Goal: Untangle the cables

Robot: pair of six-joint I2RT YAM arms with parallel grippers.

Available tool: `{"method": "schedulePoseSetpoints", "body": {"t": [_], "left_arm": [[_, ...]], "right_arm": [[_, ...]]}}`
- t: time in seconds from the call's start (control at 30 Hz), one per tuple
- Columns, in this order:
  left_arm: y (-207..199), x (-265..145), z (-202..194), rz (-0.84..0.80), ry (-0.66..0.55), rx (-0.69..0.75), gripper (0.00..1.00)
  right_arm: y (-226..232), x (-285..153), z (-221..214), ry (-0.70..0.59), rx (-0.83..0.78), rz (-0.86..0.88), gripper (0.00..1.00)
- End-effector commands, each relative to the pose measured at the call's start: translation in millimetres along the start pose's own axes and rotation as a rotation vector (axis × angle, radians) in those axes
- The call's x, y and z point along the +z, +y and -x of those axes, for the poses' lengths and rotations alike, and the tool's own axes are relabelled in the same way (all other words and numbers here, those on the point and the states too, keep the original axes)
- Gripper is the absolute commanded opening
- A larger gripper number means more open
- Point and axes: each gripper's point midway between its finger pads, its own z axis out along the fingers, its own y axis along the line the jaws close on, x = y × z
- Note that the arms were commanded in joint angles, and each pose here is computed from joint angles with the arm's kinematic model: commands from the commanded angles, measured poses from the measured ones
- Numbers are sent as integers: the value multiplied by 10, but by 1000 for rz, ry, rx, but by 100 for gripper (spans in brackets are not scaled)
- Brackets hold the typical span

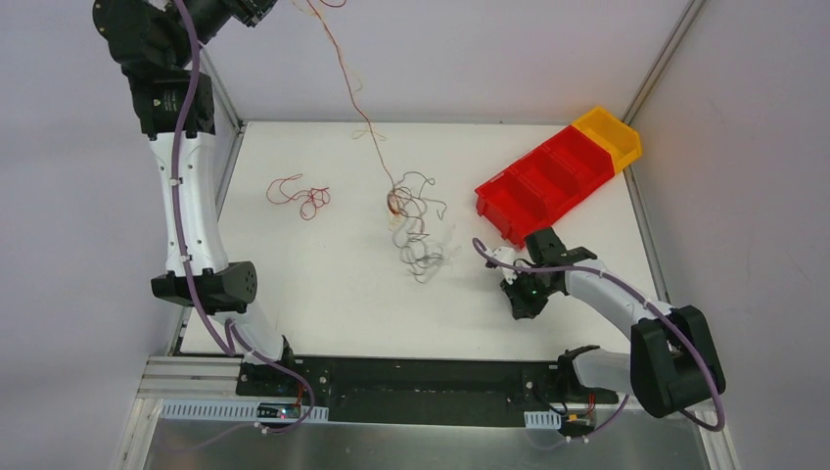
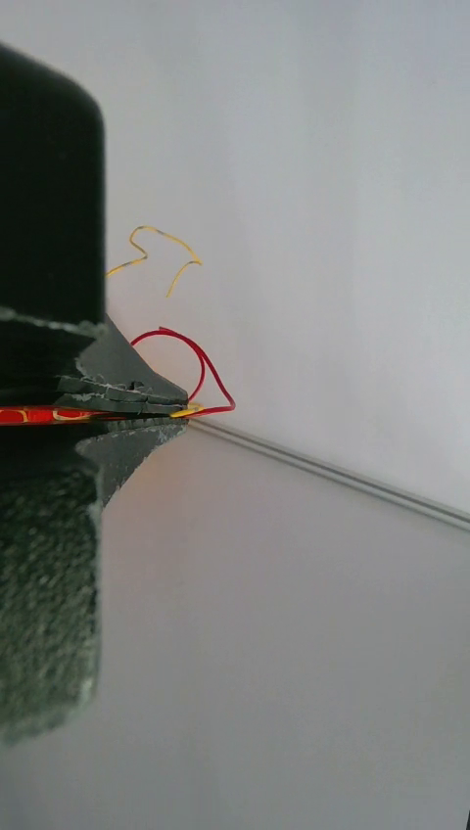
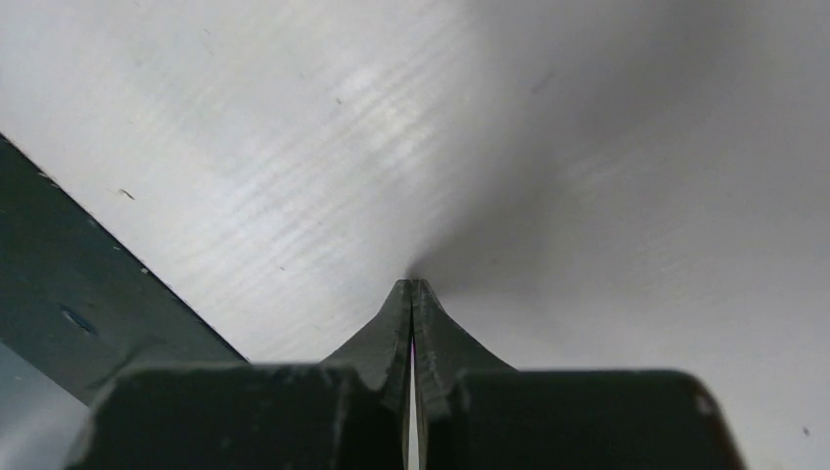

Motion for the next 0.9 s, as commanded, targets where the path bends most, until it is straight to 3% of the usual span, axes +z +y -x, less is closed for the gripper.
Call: {"method": "schedulePoseSetpoints", "body": {"t": [0.0,0.17,0.3,0.47,0.7,0.8,0.87], "left_arm": [[-351,-141,521,-9,-130,167,0],[-413,-222,524,-37,-114,90,0],[-658,-260,414,-137,-74,36,0],[-953,-292,560,-188,-110,77,0],[-1190,-329,775,-205,-171,156,0],[-1053,-357,513,-193,-85,95,0],[-691,-418,21,-146,40,19,0]], "right_arm": [[-206,-83,-552,180,-88,-85,0],[-285,-243,-664,169,-38,-92,0],[-160,-417,-344,49,9,-30,0],[-97,-622,250,-122,71,18,20],[19,-747,813,-194,81,70,56],[47,-766,1043,-230,109,70,67],[64,-784,1191,-262,135,73,69]]}}
